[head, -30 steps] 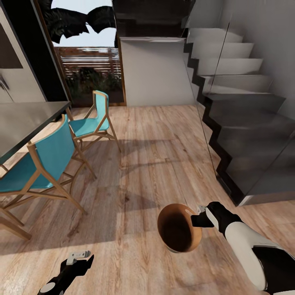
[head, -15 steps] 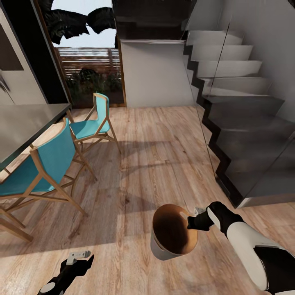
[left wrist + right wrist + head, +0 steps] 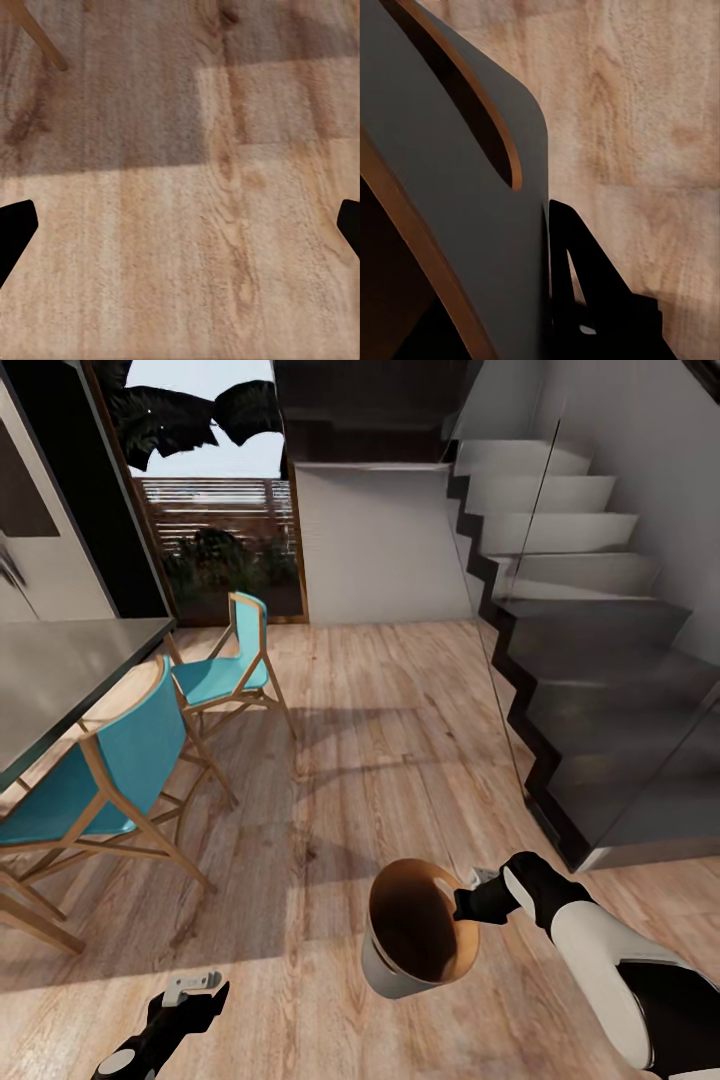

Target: Put the three can of soda from the living room inside the tash can in the kitchen.

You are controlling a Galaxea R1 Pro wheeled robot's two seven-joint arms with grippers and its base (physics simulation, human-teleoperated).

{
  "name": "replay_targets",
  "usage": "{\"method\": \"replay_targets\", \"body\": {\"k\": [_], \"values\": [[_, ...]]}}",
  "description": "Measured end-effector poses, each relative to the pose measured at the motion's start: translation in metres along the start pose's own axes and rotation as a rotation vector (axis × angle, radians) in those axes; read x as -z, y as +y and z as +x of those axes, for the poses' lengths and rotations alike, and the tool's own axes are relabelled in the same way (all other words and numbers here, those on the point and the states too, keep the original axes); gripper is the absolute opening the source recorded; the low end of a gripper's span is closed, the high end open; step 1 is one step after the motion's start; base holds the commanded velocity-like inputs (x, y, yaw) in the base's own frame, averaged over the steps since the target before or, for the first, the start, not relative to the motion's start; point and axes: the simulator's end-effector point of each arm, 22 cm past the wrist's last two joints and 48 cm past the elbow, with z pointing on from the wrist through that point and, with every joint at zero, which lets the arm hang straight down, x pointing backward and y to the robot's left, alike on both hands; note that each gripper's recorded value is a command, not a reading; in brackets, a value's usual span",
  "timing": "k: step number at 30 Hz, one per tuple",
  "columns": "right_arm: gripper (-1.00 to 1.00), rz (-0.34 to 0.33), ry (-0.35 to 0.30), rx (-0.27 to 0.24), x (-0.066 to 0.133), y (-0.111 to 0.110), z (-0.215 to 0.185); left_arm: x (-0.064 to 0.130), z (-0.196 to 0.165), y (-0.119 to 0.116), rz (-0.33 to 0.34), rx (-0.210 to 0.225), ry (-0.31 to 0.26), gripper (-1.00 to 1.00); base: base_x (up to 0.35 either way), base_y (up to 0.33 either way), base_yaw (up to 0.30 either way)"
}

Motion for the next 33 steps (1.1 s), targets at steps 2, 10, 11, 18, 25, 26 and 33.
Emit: {"method": "replay_targets", "body": {"k": [2,10,11,18,25,26,33], "values": [[-1.0,0.0,0.0,0.001,0.003,0.002,-0.001,0.003,-0.003,0.0,0.0,0.0,0.0,1.0,0.0,0.0,0.0],[-1.0,0.005,-0.001,0.005,0.017,0.007,-0.004,0.013,-0.013,-0.001,0.0,0.0,0.001,1.0,0.0,0.0,0.0],[-1.0,0.012,-0.001,0.004,0.019,0.006,-0.004,0.014,-0.015,-0.001,0.0,0.0,0.001,1.0,0.0,0.0,0.0],[-1.0,0.153,0.012,0.055,0.031,-0.018,-0.004,0.023,-0.024,-0.001,0.0,0.0,0.001,1.0,0.0,0.0,0.0],[-1.0,0.183,0.006,0.055,0.043,-0.018,-0.007,0.032,-0.033,-0.002,0.0,0.0,0.001,1.0,0.0,0.0,0.0],[-1.0,0.189,0.007,0.058,0.045,-0.019,-0.008,0.033,-0.034,-0.002,0.0,0.0,0.001,1.0,0.0,0.0,0.0],[-1.0,0.209,0.006,0.056,0.057,-0.018,-0.009,0.042,-0.042,-0.002,-0.002,0.001,0.001,1.0,0.0,0.0,0.0]]}}
